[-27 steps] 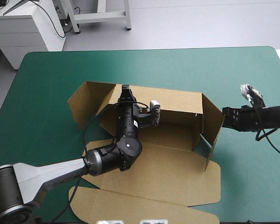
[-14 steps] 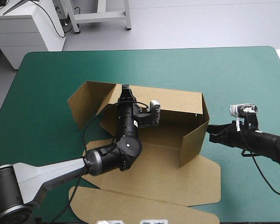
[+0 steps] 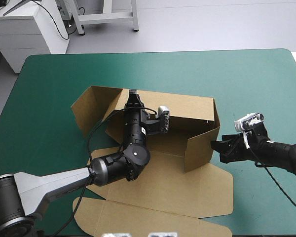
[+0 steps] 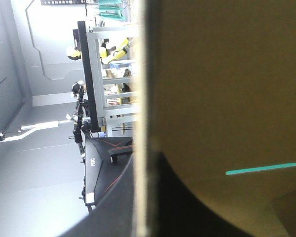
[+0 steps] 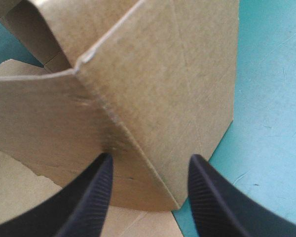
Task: Fold the box
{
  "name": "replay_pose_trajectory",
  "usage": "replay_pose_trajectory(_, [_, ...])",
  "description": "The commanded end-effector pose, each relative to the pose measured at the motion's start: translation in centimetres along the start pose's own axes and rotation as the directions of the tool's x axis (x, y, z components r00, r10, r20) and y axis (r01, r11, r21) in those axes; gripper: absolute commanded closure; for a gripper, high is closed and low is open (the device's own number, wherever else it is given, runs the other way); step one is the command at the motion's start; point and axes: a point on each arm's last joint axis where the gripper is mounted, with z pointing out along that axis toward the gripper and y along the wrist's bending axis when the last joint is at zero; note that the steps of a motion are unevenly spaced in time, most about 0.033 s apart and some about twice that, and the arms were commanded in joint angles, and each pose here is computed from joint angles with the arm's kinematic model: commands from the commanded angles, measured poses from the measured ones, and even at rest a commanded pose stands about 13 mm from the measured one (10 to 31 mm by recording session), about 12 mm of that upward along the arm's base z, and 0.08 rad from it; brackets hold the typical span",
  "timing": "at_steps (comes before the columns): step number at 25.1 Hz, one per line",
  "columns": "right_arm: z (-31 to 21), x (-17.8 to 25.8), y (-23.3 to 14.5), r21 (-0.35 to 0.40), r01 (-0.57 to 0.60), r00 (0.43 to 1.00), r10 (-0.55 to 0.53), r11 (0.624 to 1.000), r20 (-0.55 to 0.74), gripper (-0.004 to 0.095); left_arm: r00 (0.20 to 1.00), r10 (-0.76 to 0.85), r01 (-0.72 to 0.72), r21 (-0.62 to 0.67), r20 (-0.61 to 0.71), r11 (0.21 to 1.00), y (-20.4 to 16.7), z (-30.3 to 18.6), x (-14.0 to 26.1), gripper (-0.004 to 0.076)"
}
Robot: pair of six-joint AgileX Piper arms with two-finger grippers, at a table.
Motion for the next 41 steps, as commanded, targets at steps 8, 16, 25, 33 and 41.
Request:
replay_pose_trajectory(8, [0.3, -1.3, 1.3, 0.005, 0.018, 0.998, -0.018, 1.0, 0.062, 0.021, 0.999, -0.046, 0.045, -0.082, -0.008, 0.996, 2.5, -0.7, 0.5, 0.0732])
replay_pose_trajectory(16, [2.5, -0.1, 2.4, 0.08, 0.016, 0.997, -0.022, 0.997, 0.073, 0.0279, 0.999, -0.046, 0.045, -0.082, -0.008, 0.996, 2.5, -0.7, 0.5, 0.0731])
replay_pose_trajectory(25, [4.0, -1.0, 3.9, 0.263, -0.034, 0.974, -0.027, 0.964, 0.226, 0.0279, 0.999, -0.046, 0.045, -0.082, -0.008, 0.996, 2.5, -0.7, 0.5, 0.0731])
replay_pose_trajectory(33, [5.7, -0.5, 3.0, 0.307, -0.061, 0.984, 0.005, 0.95, 0.18, 0.0731, 0.999, -0.042, 0.044, -0.066, 0.031, 0.997, 2.3, -0.7, 0.2, 0.0732])
replay_pose_trajectory(41, [6.3, -0.4, 2.5, 0.328, -0.062, 0.987, 0.009, 0.943, 0.161, 0.0926, 0.993, -0.081, 0.085, -0.044, 0.082, 0.995, 2.2, -0.7, -0.3, 0.0732])
